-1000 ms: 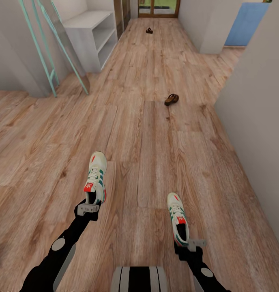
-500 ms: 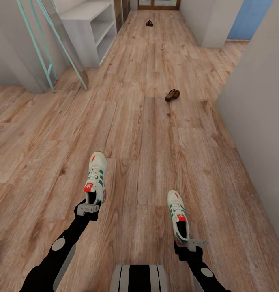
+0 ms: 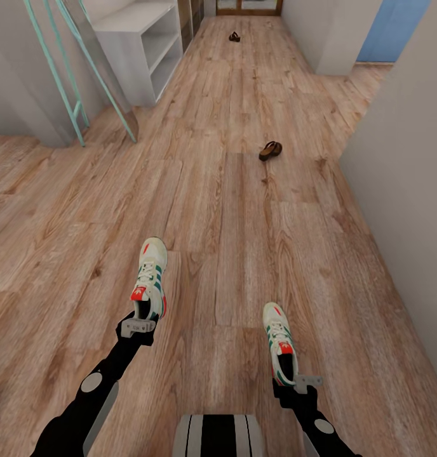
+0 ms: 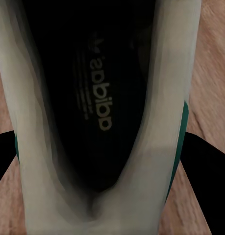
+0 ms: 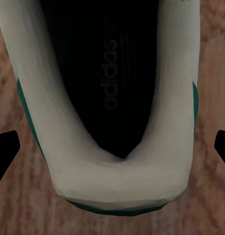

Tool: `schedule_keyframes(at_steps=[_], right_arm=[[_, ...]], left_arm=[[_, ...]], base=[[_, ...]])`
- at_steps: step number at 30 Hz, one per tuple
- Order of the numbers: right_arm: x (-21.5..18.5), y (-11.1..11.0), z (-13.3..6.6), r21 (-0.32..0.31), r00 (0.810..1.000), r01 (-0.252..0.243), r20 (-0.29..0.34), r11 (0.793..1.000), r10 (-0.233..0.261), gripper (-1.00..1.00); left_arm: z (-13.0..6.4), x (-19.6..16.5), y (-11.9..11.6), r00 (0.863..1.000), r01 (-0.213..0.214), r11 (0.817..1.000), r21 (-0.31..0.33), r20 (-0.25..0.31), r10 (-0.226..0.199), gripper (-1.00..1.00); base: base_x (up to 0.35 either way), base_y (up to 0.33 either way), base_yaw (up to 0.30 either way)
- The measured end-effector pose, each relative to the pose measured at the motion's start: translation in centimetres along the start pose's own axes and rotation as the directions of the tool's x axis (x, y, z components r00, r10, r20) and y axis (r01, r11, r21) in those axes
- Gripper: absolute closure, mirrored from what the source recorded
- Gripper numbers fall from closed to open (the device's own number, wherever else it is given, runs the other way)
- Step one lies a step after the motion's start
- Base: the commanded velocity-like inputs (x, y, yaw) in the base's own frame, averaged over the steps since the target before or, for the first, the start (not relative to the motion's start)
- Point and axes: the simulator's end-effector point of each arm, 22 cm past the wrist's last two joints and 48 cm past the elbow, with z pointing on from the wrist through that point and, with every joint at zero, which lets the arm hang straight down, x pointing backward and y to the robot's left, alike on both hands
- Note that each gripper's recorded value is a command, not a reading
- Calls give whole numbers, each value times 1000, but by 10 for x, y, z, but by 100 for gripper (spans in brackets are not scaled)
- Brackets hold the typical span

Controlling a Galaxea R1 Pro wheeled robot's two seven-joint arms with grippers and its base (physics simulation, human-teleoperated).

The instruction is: Pick up the two gym shoes and the two sandals from the corridor floor and place them onto the hallstand (shoe rack) in the corridor, making sure they are on the rack and not on the floor. Arrange them so the two gym shoes are next to each other and the two sandals are next to each other.

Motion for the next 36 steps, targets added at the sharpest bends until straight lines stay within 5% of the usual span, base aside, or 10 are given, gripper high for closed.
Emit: schedule_keyframes(at_steps=[12, 13, 36], right_arm=[[0, 0, 0, 0, 1000, 0, 0, 1000, 0, -100], [0, 0, 0, 0, 1000, 0, 0, 1000, 0, 100], [0, 0, 0, 0, 1000, 2, 0, 1000, -2, 100]], left_arm=[[0, 0, 0, 1000, 1, 1000, 0, 2, -1, 100], [0, 0, 0, 1000, 1, 1000, -1, 1, -1, 100], [0, -1, 3, 1000, 4, 1000, -13, 5, -4, 100]], base=[[46, 26, 0], [3, 2, 0], [0, 0, 0]])
